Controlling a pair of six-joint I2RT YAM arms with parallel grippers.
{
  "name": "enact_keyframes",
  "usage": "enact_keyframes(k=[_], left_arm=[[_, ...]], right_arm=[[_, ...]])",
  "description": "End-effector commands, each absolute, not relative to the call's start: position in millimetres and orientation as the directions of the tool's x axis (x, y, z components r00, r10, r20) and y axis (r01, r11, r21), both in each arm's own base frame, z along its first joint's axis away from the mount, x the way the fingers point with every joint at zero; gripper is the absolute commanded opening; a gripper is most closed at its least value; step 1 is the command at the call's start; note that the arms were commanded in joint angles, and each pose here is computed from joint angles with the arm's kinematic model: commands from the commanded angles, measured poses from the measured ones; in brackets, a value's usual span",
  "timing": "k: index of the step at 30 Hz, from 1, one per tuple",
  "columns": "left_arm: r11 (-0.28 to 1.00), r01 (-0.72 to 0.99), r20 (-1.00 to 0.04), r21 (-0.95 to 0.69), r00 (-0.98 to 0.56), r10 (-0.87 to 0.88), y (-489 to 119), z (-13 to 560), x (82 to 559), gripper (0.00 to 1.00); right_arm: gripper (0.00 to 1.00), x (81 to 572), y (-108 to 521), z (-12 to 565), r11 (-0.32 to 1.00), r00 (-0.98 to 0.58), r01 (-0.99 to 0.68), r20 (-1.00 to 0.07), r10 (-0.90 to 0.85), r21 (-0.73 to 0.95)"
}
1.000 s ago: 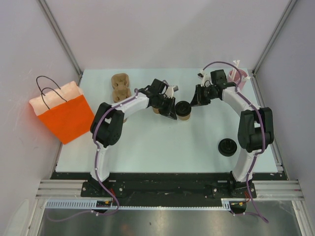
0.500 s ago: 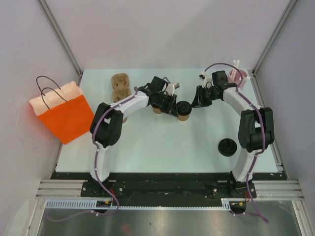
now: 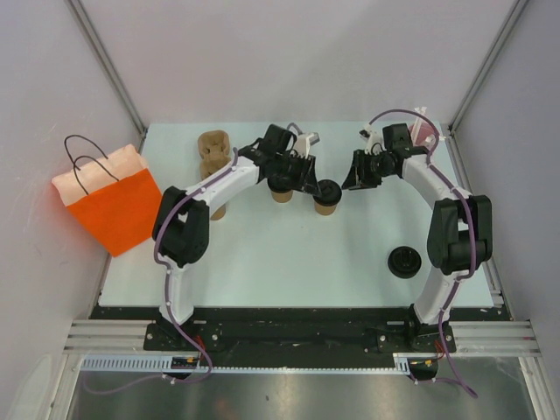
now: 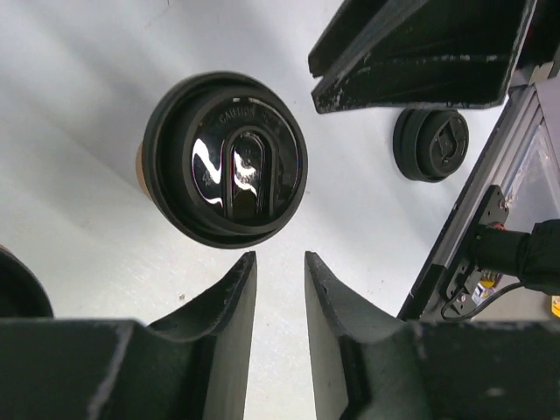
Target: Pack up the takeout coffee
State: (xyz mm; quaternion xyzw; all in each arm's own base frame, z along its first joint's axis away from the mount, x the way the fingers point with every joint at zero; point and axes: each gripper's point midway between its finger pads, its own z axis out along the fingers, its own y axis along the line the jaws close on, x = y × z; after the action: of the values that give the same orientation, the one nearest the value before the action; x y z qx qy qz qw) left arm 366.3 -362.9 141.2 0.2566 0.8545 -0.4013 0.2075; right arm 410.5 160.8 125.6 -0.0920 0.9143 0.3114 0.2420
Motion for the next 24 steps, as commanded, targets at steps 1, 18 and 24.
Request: enact_keyframes(k=[1,18,24], left_arm=[[0.551,0.647,-0.668,-0.528,-0.716,0.201,-359,190,395,0.34],[0.618,0.587,-0.642,-0.523,-0.748,0.168,-364,155,437,0.29],[0.606,0.589,-0.625,-0.534,-0.758,0.185,-368,144,435,0.29]], right_arm=[[0.38,409,165,172,0.768,-0.815,-0.376,-0.580,-0.008,0.519],[0.38,388,171,130,0.782,-0.897,-0.257,-0.441,0.025,0.568],[0.37,388,176,118,0.778,-0.909,-0.250,-0.417,0.018,0.577]])
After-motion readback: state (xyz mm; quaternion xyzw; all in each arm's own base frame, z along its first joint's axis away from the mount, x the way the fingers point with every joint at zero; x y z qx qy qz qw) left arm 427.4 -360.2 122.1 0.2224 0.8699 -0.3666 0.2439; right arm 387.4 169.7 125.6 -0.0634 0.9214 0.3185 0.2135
